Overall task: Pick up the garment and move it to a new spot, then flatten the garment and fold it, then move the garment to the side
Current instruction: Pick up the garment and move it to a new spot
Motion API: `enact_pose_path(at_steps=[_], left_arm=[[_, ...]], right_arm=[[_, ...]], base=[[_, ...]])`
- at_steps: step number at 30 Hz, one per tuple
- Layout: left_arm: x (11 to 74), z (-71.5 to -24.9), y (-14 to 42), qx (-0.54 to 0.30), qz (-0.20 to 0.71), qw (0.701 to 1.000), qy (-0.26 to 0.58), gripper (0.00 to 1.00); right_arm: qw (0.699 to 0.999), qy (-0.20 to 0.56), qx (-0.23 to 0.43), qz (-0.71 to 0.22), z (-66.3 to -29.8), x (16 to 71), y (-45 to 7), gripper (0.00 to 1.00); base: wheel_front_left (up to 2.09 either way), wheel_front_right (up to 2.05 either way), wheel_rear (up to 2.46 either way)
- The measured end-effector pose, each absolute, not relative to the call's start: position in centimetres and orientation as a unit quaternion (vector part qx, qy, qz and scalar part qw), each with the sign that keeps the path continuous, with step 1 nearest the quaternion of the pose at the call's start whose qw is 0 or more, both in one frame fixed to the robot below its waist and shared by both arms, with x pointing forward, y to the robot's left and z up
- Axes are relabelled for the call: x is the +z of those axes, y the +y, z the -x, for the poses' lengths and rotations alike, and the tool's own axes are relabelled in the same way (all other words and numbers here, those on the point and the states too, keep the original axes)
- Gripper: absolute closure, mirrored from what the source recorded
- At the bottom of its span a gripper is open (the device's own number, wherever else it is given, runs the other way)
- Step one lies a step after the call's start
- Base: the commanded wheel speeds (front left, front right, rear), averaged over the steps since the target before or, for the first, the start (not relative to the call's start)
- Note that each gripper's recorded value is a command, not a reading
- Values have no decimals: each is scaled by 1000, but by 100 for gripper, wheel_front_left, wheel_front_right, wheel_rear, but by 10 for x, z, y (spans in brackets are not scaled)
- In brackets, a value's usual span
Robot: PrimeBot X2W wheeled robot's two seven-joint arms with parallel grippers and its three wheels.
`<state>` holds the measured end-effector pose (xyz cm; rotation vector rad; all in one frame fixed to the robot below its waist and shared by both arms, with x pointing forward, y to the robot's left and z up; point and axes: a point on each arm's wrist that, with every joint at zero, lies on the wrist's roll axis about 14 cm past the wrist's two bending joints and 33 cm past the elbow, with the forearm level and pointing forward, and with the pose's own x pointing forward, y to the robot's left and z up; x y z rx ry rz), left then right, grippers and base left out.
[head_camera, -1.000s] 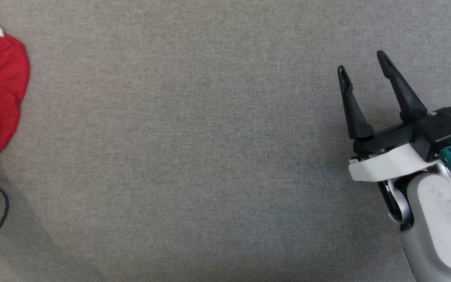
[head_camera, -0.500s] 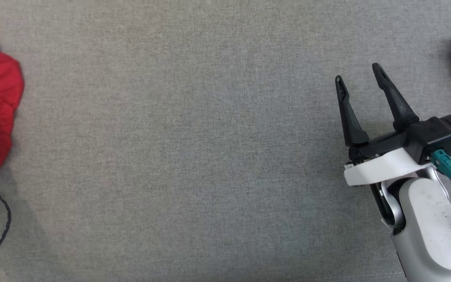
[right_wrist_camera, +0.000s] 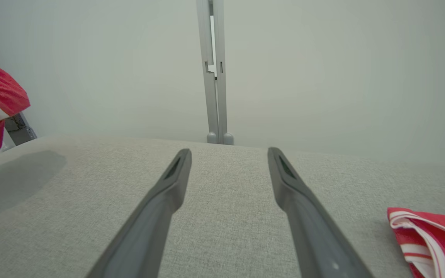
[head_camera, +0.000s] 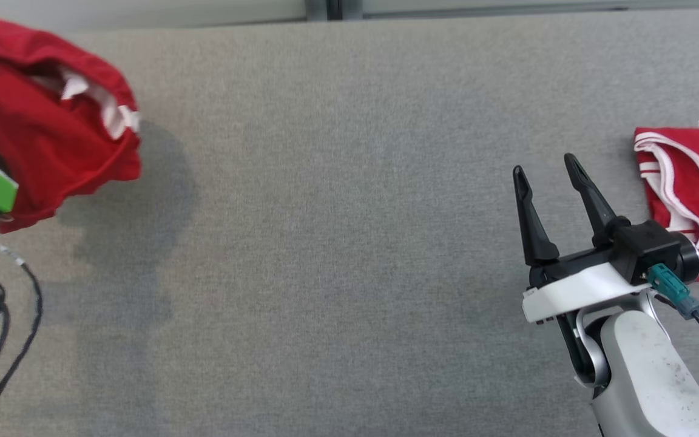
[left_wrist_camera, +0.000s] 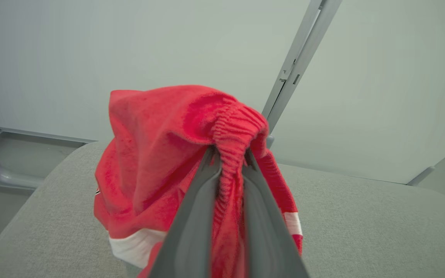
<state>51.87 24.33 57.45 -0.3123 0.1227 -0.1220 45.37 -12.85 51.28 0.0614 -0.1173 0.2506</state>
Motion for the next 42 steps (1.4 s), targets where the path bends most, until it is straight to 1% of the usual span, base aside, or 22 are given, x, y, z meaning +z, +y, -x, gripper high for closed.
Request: enact_pose_path(at_steps=[5,10,14,17,22,26,30,31,32,37,42], left_arm=[[626,-505,179,-151,163,975,8,100],[646,-490,85,-269,187,945,-7,100],[640,-475,19,-343,207,916,9,100],[627,-465,-29,-393,228,890,37,100],[591,-457,-82,-439,236,863,87,100],[532,-462,-99,-440,190,866,145,100],[469,-466,-99,-423,138,876,186,100],[460,-467,-100,-421,133,877,189,57],[452,-466,-102,-421,130,878,189,0],[434,-461,-105,-417,131,883,173,0],[435,-457,-91,-397,148,894,143,0]], right_arm=[[990,-85,107,-29,-439,536,-140,0],[993,-99,67,-19,-422,548,-169,0],[994,-106,37,-11,-410,554,-191,0],[994,-106,8,-5,-398,555,-212,0],[994,-100,-38,2,-381,553,-240,0],[993,-90,-78,7,-366,549,-264,0],[990,-82,-113,14,-352,546,-284,0],[990,-79,-119,16,-350,545,-287,0],[989,-75,-127,17,-346,543,-292,0],[987,-60,-145,19,-341,533,-301,0],[987,-54,-148,23,-341,529,-304,0]], base=[[0,0,0],[0,0,0],[0,0,0],[0,0,0],[0,0,0],[0,0,0],[0,0,0],[0,0,0],[0,0,0],[0,0,0],[0,0,0]])
